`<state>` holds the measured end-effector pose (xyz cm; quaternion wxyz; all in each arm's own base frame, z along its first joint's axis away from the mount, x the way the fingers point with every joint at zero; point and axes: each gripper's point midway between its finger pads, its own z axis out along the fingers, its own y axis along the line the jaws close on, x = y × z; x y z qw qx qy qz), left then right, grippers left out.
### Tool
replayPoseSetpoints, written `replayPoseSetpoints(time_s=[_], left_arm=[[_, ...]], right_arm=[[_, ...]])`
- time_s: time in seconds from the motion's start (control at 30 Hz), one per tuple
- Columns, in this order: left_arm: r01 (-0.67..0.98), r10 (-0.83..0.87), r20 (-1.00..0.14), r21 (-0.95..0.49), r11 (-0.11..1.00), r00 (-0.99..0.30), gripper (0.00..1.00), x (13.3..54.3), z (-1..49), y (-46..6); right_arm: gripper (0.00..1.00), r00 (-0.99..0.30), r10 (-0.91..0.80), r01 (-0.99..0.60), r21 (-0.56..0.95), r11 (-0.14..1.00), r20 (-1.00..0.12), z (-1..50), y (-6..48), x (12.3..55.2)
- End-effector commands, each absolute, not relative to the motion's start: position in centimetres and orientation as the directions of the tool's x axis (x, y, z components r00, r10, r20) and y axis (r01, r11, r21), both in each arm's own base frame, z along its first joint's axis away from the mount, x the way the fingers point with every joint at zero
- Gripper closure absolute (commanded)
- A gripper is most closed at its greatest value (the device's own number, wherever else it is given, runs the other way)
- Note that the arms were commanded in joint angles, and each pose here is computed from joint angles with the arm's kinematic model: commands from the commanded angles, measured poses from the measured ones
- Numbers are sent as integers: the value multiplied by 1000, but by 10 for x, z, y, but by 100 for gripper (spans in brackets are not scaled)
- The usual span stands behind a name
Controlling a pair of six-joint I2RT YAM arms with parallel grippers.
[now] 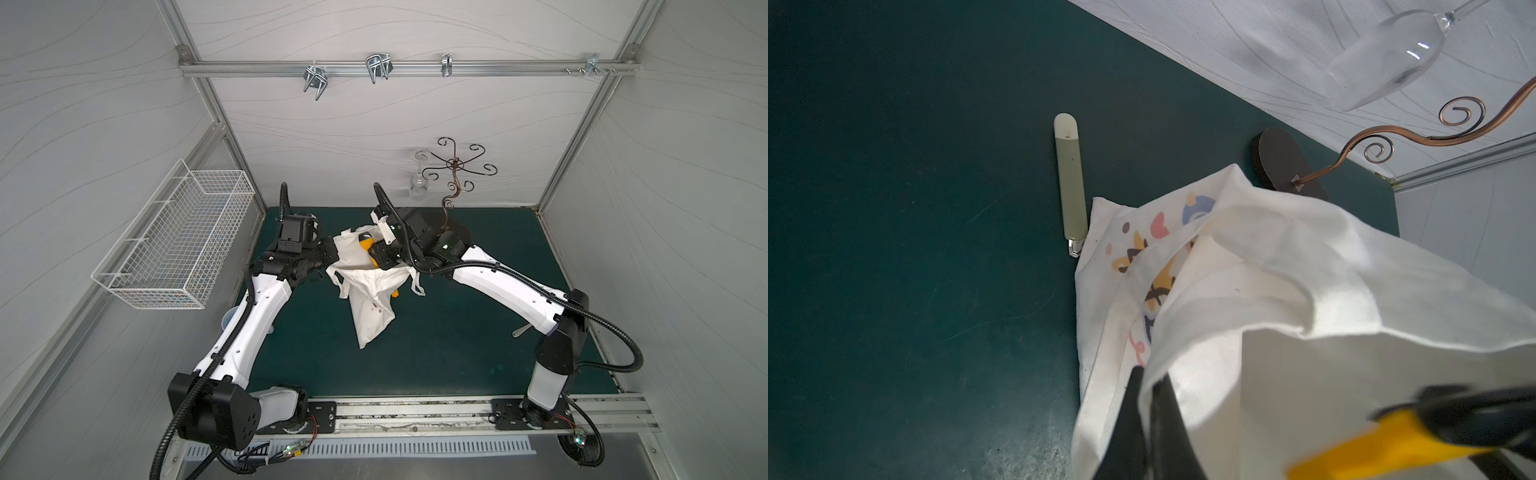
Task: Place the art knife into the pouch
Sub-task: Place the utility knife in the pouch, then pick up the utility knife at the center of the board.
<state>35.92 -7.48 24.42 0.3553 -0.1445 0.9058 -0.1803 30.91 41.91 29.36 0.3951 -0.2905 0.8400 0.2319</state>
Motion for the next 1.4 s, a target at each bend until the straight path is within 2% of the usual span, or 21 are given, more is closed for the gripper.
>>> replayPoseSetpoints(time_s=[0.0,0.13,0.27,0.5,0.63,0.83,1.0,1.37], left_arm=[[-99,-397,-644,-447,889,-654,100,371,271,-75],[-102,-397,-643,-445,890,-655,100,369,270,-74],[-109,-399,-643,-442,891,-654,100,367,268,-73],[-121,-412,-636,-449,885,-653,100,366,266,-72],[-125,-414,-639,-448,885,-648,100,365,267,-71],[-134,-417,-648,-439,888,-638,100,362,270,-67],[-138,-421,-653,-439,888,-630,100,357,272,-65],[-156,-434,-668,-435,887,-604,100,345,280,-55]], right_arm=[[34,-425,-230,-672,135,728,-876,351,399,307],[31,-425,-181,-639,152,754,-887,376,371,313],[31,-499,-137,-542,186,819,-855,374,328,329],[31,-646,-151,-360,124,925,-748,306,265,340],[32,-774,-78,-233,168,958,-629,250,237,340],[32,-860,-66,-165,155,974,-507,183,232,332],[33,-910,-56,-151,205,967,-411,138,249,333],[34,-941,-96,-199,297,934,-325,79,297,353]])
